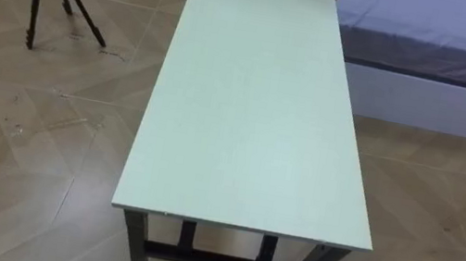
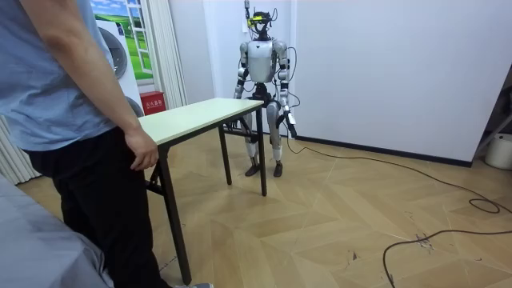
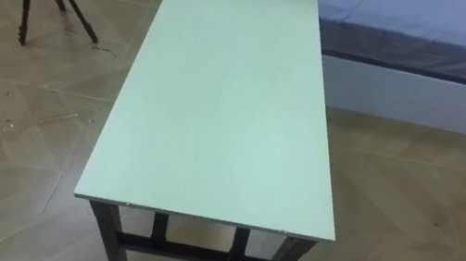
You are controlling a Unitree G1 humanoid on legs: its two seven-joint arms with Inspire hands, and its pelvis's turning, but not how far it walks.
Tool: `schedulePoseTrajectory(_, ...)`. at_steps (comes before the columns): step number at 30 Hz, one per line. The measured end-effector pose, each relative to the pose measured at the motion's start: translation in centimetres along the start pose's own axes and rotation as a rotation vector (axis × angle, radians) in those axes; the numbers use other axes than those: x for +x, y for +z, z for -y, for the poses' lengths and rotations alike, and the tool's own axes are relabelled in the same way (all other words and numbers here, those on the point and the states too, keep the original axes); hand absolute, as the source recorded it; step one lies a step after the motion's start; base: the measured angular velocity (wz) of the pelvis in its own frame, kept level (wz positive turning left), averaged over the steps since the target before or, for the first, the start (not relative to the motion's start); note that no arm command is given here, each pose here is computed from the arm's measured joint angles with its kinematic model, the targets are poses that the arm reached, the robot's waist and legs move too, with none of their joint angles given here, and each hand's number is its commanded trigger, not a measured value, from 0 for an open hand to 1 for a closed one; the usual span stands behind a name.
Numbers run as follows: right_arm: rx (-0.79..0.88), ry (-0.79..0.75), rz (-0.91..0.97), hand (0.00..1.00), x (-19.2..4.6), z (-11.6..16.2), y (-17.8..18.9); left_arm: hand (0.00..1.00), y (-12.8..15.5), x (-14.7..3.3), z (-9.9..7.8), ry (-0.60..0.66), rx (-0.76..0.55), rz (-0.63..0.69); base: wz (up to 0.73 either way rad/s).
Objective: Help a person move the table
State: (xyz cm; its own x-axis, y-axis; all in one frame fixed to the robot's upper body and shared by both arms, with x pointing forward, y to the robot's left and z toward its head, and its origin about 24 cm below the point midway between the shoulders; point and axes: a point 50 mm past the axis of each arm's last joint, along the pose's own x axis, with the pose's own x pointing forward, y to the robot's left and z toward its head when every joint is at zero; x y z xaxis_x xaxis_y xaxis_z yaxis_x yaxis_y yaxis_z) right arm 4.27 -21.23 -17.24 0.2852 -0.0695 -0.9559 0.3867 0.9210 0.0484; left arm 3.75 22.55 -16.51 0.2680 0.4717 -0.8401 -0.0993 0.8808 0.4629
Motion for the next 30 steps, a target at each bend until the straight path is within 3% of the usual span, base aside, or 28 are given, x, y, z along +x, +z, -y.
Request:
schedulePoseTrajectory(11, 0.032, 0.037, 0.0, 0.0, 0.0, -0.2, 0.0, 0.0, 0.3, 0.1, 0.2, -0.045, -0.039, -0.003, 0.0)
schedulePoseTrajectory(23, 0.079, 0.159, -0.001, 0.0, -0.1, -0.7, 0.2, 0.0, 0.1, -0.1, 1.3, -0.293, -0.444, -0.109, -0.03)
schedulePoseTrajectory(30, 0.131, 0.257, 0.111, 0.0, -0.3, -1.6, 2.5, 0.0, 2.3, -0.1, 1.3, -0.425, -0.59, -0.03, 0.02)
